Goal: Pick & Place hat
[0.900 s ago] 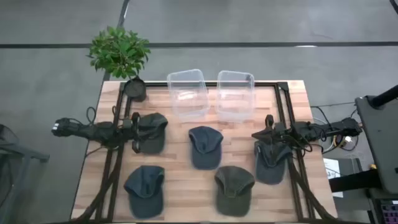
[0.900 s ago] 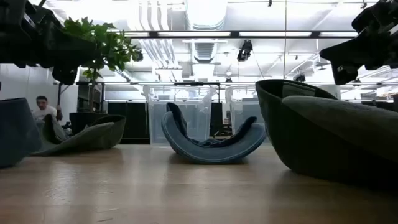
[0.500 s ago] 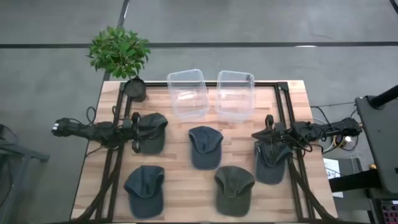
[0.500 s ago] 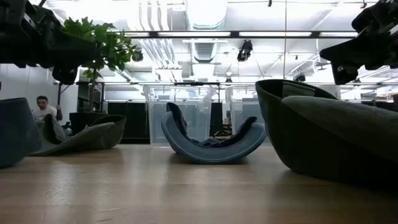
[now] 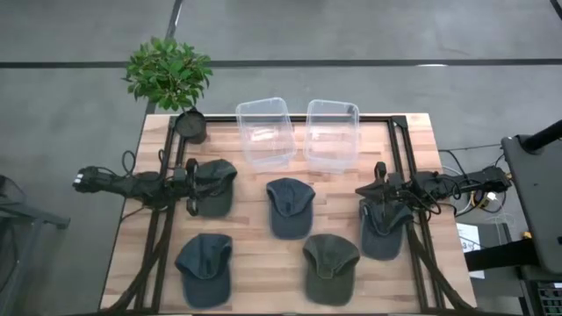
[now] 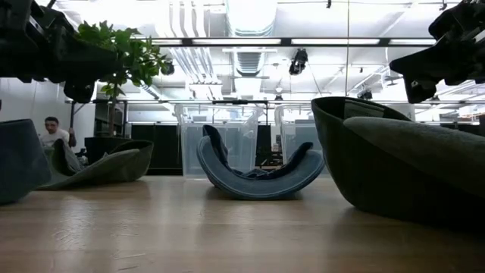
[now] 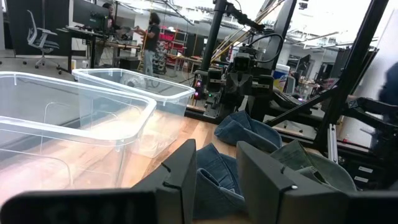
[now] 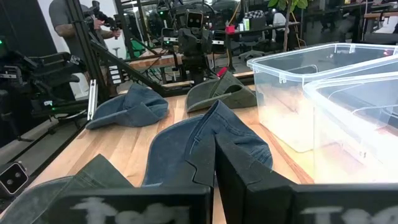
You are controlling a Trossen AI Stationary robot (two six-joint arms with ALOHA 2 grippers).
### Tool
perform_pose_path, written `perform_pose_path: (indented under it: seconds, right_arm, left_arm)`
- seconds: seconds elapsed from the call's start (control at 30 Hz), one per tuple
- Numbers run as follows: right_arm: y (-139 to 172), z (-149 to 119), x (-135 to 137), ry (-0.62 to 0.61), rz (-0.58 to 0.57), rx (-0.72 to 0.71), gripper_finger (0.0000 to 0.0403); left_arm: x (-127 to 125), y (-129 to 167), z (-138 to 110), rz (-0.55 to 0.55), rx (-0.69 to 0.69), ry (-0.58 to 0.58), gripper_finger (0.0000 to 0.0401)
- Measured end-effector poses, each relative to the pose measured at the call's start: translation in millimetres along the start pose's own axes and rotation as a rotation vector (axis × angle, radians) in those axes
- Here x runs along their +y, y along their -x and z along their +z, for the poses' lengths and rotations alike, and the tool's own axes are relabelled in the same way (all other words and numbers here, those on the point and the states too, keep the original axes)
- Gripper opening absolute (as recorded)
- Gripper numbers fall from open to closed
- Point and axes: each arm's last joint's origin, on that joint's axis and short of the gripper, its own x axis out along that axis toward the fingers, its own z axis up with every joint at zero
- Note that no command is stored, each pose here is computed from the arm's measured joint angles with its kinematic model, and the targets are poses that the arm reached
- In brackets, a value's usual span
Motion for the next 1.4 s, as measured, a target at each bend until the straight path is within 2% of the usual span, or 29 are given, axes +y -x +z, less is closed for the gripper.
perform_pose_path:
  seconds: [1.13, 1.23, 1.4]
  right_arm:
    - [0.0, 0.7, 0.2, -0.004, 0.002, -0.007, 0.0009]
    - [0.2, 2.0, 0.4, -0.096, 0.003, -0.012, 0.0009]
    - [4.1, 19.3, 2.7, -0.346, 0.023, -0.06, 0.0009]
  left_arm:
    - [0.0, 0.0, 0.0, 0.0, 0.0, 0.0, 0.0107]
    - [0.0, 0.0, 0.0, 0.0, 0.0, 0.0, 0.0107]
    - [0.0, 0.0, -0.1, 0.0, 0.0, 0.0, 0.0107]
